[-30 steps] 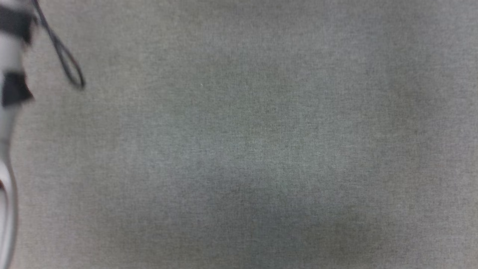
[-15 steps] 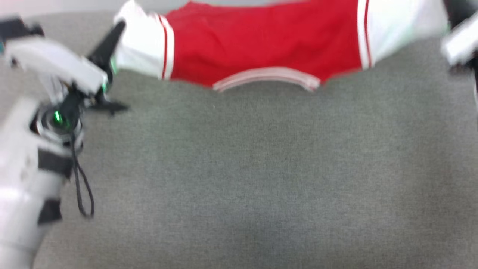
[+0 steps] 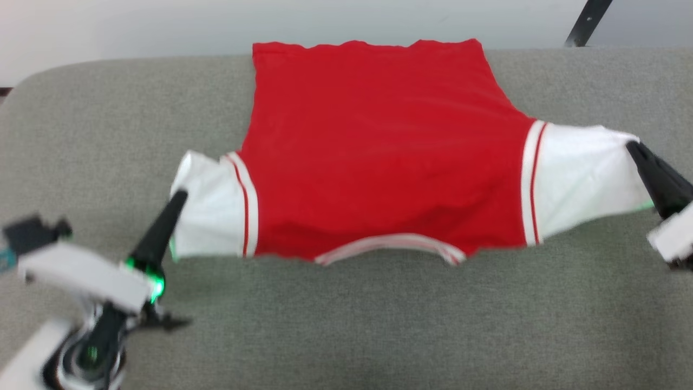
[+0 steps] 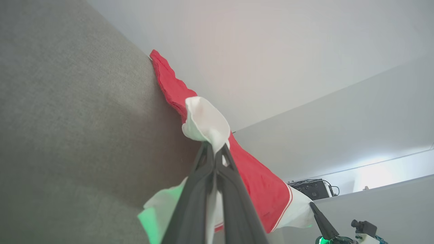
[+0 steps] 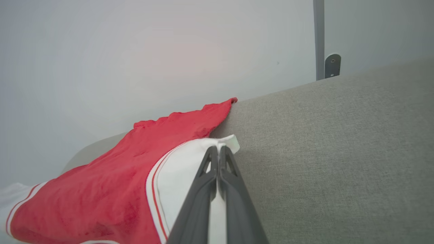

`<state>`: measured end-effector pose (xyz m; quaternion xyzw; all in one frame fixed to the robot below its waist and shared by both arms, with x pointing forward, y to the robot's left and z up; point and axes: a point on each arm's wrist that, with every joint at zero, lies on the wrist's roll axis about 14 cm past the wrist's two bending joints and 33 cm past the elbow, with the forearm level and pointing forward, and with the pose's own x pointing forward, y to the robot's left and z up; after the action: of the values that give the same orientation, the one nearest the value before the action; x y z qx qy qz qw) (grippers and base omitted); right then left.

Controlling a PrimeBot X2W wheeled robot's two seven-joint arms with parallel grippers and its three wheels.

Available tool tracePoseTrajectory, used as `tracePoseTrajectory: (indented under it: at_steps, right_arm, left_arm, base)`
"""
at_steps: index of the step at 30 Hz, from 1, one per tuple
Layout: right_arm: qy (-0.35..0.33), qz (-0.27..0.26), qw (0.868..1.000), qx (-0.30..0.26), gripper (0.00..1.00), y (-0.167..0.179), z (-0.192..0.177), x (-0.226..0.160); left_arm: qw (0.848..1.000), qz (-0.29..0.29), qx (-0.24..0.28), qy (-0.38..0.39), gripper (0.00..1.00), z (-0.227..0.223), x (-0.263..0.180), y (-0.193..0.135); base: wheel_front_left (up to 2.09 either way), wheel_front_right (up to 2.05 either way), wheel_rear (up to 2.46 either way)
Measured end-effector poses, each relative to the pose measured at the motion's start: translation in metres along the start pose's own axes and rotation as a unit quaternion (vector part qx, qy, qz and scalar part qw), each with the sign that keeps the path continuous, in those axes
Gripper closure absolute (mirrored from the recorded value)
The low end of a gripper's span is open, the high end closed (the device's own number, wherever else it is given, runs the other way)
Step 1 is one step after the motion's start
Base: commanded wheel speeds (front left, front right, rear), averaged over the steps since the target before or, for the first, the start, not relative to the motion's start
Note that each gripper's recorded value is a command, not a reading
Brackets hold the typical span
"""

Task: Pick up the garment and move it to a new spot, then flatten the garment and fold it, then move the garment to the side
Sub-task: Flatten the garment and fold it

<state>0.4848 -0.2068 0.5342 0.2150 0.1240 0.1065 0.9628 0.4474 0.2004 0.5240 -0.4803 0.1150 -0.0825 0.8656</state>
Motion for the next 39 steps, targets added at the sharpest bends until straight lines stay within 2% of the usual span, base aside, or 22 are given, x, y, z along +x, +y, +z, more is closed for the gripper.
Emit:
tracePoseTrajectory:
  at_steps: [3, 10, 18, 19, 20, 23, 25, 27, 30, 33, 39]
  right_arm:
    - [0.008, -0.014, 1.000, -0.022, 1.00, -0.003, -0.004, -0.015]
    - [0.018, -0.032, 0.999, -0.031, 1.00, -0.001, -0.011, -0.040]
    - [0.049, -0.051, 0.997, -0.032, 1.00, -0.002, -0.022, -0.060]
    - [0.059, -0.052, 0.996, -0.035, 1.00, -0.002, -0.026, -0.060]
    - [0.084, -0.057, 0.993, -0.052, 1.00, -0.005, -0.036, -0.058]
    - [0.116, -0.053, 0.991, -0.051, 1.00, -0.005, -0.054, -0.055]
    - [0.149, -0.050, 0.986, -0.058, 1.00, -0.005, -0.070, -0.054]
    - [0.171, -0.047, 0.982, -0.060, 1.00, -0.006, -0.083, -0.052]
    - [0.198, -0.043, 0.977, -0.061, 1.00, -0.006, -0.101, -0.050]
    - [0.220, -0.043, 0.973, -0.059, 1.00, -0.008, -0.120, -0.048]
    - [0.248, -0.051, 0.966, -0.055, 1.00, -0.018, -0.147, -0.043]
  left_arm:
    - [1.000, 0.013, -0.012, -0.002, 1.00, -0.009, -0.018, 0.005]
    - [0.999, 0.028, -0.029, -0.004, 1.00, -0.016, -0.045, 0.008]
    - [0.999, 0.051, -0.018, 0.004, 1.00, -0.026, -0.068, 0.011]
    - [0.998, 0.059, -0.009, 0.006, 1.00, -0.027, -0.068, 0.016]
    - [0.996, 0.080, 0.029, 0.013, 1.00, -0.031, -0.069, 0.029]
    - [0.995, 0.092, 0.024, 0.021, 1.00, -0.043, -0.067, 0.036]
    - [0.992, 0.108, 0.051, 0.032, 1.00, -0.050, -0.065, 0.049]
    - [0.992, 0.115, 0.046, 0.034, 1.00, -0.057, -0.060, 0.054]
    - [0.987, 0.134, 0.075, 0.048, 1.00, -0.067, -0.057, 0.070]
    - [0.976, 0.152, 0.137, 0.066, 1.00, -0.075, -0.056, 0.087]
    - [0.970, 0.172, 0.152, 0.081, 1.00, -0.092, -0.052, 0.106]
  base:
    - [0.00, 0.00, 0.00]
    - [0.00, 0.00, 0.00]
    - [0.00, 0.00, 0.00]
    - [0.00, 0.00, 0.00]
    - [0.00, 0.00, 0.00]
    - [0.00, 0.00, 0.00]
    - [0.00, 0.00, 0.00]
    - [0.00, 0.00, 0.00]
    - [0.00, 0.00, 0.00]
    - [0.00, 0.00, 0.00]
    - [0.00, 0.00, 0.00]
